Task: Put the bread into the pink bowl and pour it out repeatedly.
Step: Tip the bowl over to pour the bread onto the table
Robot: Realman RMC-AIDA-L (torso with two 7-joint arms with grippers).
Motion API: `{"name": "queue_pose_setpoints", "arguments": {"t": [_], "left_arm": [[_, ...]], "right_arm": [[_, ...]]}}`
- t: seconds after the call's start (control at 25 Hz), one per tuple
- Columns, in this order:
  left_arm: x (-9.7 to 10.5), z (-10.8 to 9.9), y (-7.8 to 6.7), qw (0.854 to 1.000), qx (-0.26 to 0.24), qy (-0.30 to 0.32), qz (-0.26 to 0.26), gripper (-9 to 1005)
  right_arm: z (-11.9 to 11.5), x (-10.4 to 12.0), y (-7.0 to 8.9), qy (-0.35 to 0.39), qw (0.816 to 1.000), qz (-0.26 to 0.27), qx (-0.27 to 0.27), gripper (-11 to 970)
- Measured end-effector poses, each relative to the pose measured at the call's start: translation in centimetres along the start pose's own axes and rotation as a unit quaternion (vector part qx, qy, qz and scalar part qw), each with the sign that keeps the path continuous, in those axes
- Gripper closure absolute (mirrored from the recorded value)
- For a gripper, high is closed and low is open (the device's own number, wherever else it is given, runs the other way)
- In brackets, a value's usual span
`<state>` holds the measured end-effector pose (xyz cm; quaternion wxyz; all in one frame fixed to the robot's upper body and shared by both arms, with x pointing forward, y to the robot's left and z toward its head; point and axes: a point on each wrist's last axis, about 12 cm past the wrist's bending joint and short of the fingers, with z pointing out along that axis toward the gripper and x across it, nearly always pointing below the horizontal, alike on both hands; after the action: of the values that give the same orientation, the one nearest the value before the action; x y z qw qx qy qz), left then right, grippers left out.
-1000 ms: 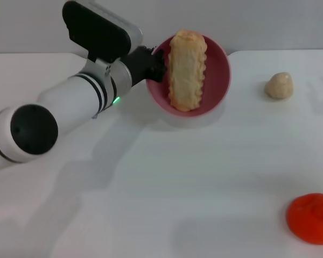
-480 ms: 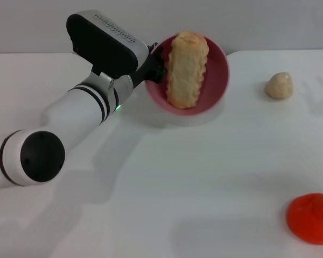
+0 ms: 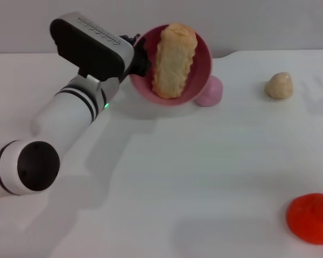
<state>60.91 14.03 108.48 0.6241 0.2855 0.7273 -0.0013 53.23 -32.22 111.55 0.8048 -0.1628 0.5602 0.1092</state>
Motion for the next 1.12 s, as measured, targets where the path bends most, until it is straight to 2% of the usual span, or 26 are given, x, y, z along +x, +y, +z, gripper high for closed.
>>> {"name": "queue_pose_setpoints", "arguments": {"t": [0.28,0.6,0.88,1.12], "left_arm": [[1.0,-0.4,0.8,1.0,-0.018,0.009,-0.002,949],[1.3,-0.5,0.5,1.0,-0.014,0.009,0.006,949],[1.0,-0.8,-0.9,0.996,0.0,-0.007,0.091,949],[0.9,-1.0,-1.4,0.992,0.003,-0.016,0.123,949]], "right_arm": [[0.5,-0.1,0.3,-0.005,1.0,0.001,-0.009,589],[0.9,-0.1,0.6,-0.007,1.0,0.002,-0.016,588],[0.9,-0.1,0.7,-0.007,1.0,0.002,-0.018,588],[0.7,-0.1,0.9,-0.01,1.0,0.004,-0.02,589]]}}
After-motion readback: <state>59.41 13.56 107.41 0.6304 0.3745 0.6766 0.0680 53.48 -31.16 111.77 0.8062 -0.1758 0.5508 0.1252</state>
